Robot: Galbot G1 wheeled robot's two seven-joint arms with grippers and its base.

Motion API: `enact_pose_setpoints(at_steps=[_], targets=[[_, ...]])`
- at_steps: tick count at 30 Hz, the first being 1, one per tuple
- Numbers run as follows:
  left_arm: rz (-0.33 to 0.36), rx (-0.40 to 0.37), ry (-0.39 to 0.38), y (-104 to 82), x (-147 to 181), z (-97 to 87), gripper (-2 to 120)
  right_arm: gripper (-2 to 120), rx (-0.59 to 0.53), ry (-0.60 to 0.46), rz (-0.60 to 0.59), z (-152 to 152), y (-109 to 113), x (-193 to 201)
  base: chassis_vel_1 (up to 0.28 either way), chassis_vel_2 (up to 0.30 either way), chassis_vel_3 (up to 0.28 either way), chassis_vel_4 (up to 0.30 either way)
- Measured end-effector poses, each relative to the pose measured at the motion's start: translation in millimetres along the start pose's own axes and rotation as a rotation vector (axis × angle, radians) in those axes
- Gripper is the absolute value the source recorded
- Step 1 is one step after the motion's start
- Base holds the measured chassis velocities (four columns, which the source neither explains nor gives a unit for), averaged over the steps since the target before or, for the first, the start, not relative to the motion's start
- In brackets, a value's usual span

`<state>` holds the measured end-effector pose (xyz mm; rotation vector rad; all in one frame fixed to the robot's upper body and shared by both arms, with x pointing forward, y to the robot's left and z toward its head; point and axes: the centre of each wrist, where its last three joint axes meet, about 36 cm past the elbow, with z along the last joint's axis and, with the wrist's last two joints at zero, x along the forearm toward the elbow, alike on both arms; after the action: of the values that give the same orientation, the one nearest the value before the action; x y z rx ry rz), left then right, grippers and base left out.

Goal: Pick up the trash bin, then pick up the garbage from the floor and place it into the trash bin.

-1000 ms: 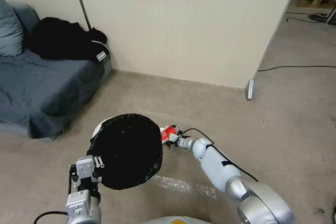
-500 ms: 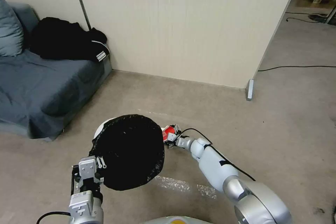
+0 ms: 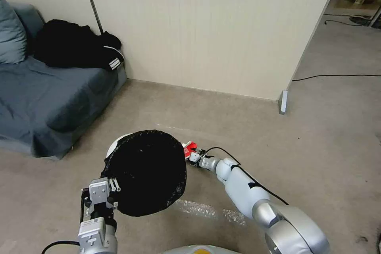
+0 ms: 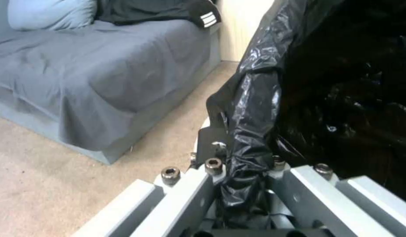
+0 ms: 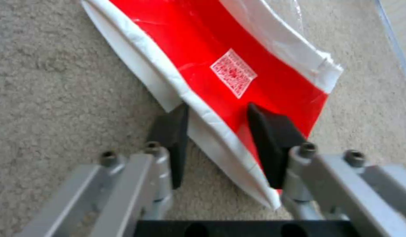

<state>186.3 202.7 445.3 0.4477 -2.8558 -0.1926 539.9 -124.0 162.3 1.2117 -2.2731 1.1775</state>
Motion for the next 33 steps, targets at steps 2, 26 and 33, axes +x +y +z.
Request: enact_pose_setpoints(at_steps=[2,26,33], targets=[[0.000,0.000,0.000,0.0,0.0,0.0,1,25,-0.003,0.001,-0.001,0.1,-0.1,0.0,0.000,0.000,0.000,0.000],[-0.001,0.007,0.000,1.4,-3.5,1.8,1,0,-0.047,-0.025,0.069,1.8,-8.5,6.6,0.000,0.000,0.000,0.000],[-0.005,0.009,0.009,6.4,-14.2,6.8,1,0,-0.121,-0.120,0.206,8.5,-18.8,23.3,0.000,0.000,0.000,0.000]])
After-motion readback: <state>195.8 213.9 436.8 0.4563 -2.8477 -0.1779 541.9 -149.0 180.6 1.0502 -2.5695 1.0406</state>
